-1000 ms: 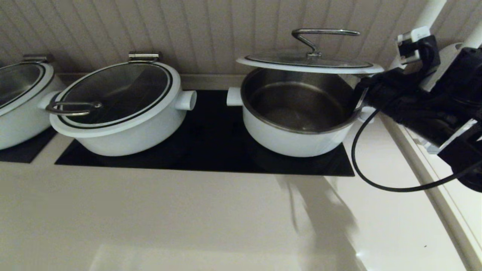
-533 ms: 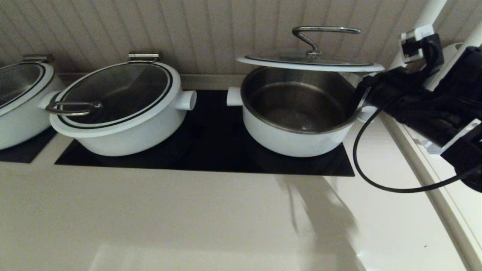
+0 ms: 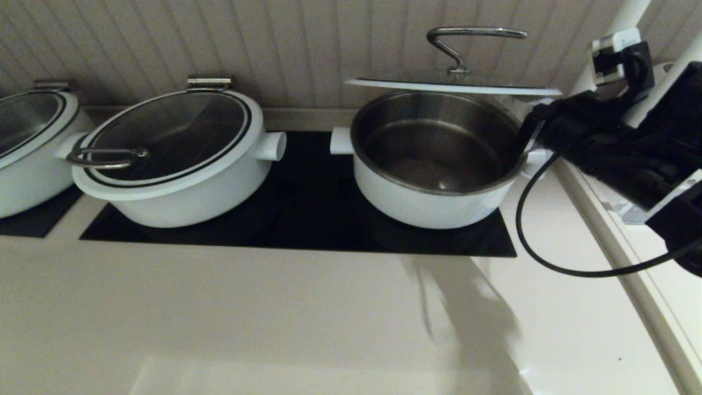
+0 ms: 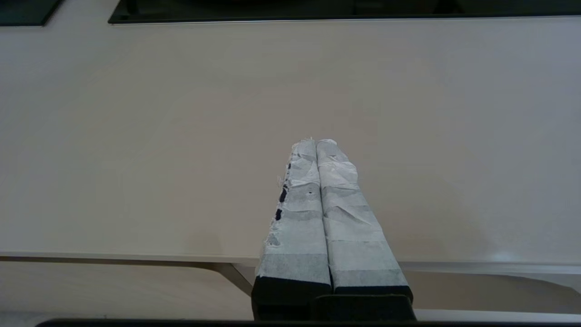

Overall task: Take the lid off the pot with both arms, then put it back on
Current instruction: Open the pot lid completely

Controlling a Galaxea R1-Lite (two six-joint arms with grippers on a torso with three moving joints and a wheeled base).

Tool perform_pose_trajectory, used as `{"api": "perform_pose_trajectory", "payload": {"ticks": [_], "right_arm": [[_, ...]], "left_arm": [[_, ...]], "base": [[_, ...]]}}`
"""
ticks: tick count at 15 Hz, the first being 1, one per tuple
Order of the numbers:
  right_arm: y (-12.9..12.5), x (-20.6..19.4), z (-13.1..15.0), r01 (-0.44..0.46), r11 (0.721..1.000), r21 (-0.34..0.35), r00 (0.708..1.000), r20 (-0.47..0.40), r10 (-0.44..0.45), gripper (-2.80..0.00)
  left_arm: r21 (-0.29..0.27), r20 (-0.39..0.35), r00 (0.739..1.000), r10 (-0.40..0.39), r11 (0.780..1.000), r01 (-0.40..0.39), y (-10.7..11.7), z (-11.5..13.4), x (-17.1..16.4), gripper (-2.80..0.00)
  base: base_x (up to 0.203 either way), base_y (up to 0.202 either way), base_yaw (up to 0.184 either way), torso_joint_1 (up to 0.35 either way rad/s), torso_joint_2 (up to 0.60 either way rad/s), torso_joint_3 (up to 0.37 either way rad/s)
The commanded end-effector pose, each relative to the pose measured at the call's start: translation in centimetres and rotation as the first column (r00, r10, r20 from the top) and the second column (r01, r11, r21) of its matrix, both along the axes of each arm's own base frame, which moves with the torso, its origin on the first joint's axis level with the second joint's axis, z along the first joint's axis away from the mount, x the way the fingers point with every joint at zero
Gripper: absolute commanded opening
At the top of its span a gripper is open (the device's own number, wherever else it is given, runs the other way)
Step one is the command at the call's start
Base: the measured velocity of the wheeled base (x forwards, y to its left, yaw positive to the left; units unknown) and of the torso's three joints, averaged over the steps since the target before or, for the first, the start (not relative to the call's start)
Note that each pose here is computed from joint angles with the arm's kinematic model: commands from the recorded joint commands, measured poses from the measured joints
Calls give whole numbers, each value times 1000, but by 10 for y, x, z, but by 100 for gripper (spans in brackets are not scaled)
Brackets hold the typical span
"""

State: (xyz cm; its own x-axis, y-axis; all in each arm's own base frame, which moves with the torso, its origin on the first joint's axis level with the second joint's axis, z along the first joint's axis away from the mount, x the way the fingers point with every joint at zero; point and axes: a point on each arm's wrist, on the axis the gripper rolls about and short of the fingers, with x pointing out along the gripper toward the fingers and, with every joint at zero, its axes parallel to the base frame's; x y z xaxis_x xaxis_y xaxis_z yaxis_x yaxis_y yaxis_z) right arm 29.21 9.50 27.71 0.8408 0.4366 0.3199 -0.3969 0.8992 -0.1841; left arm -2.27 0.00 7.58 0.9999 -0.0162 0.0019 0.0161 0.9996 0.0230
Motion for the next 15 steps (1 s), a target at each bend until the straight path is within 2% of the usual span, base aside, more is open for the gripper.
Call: {"api": "perform_pose_trajectory", "payload": {"ticks": [1, 9, 15], "right_arm": [[0, -1, 3, -1, 1000, 3, 1000, 14, 1, -280], [-5, 3, 22, 14, 1000, 23, 997, 80, -16, -280], [-6, 5, 25, 16, 1000, 27, 996, 91, -18, -280]], "left_arm": [[-2, 3, 1000, 4, 1000, -4, 0, 0, 0, -280], [-2, 3, 1000, 4, 1000, -4, 0, 0, 0, -280], [-2, 3, 1000, 4, 1000, -4, 0, 0, 0, -280]], "base": [[0, 0, 0, 0, 0, 0], [0, 0, 0, 0, 0, 0], [0, 0, 0, 0, 0, 0]]}}
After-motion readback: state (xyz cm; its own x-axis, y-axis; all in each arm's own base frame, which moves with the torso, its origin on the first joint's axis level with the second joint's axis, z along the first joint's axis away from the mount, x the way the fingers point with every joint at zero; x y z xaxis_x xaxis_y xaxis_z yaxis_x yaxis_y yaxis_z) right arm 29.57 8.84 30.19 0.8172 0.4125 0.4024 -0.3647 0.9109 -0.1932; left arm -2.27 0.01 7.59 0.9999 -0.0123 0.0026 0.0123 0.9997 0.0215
